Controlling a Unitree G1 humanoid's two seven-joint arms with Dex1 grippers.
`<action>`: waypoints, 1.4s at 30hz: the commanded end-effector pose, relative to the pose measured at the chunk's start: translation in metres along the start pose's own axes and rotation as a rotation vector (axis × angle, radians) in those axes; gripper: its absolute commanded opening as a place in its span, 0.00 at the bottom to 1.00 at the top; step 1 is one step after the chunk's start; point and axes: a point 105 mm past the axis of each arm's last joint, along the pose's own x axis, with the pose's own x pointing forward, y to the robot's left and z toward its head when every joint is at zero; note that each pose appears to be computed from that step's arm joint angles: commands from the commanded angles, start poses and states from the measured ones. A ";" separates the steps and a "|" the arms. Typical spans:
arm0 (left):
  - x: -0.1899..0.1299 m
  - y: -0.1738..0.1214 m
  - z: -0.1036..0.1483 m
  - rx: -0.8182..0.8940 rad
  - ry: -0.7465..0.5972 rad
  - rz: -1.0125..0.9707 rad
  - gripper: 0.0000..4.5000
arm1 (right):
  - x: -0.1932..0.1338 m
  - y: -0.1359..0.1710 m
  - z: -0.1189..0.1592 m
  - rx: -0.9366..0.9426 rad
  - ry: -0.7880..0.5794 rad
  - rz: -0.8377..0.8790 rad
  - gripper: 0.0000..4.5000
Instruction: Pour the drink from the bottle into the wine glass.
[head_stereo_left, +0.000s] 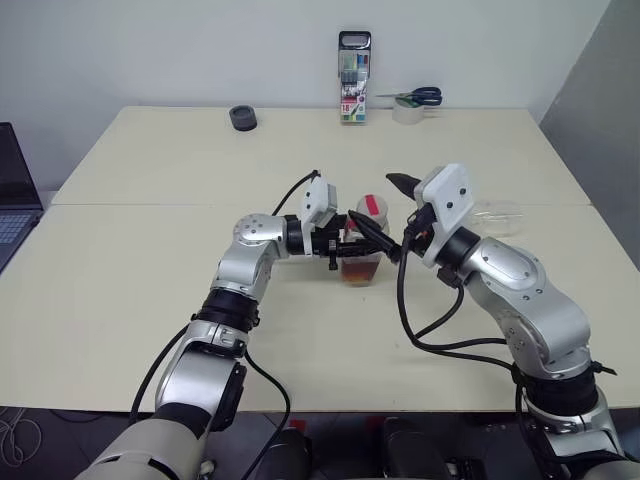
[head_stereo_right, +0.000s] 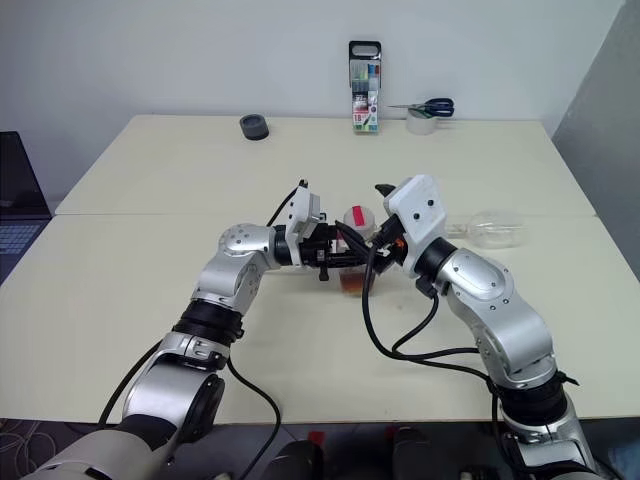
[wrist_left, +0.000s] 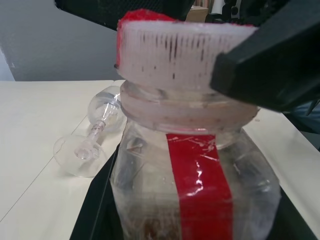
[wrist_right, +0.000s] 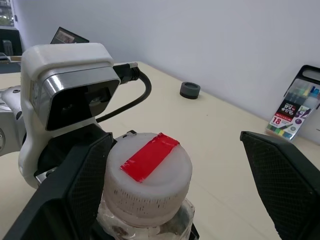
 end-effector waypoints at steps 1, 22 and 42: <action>0.000 0.002 0.019 0.060 -0.041 -0.010 0.38 | -0.008 -0.012 0.013 -0.014 -0.049 -0.057 0.96; 0.000 0.002 0.016 0.057 -0.034 -0.007 0.38 | -0.025 -0.017 0.009 0.006 -0.011 -0.068 0.96; -0.001 0.003 0.016 0.060 -0.034 -0.003 0.38 | -0.030 -0.019 0.006 0.006 0.005 -0.071 0.96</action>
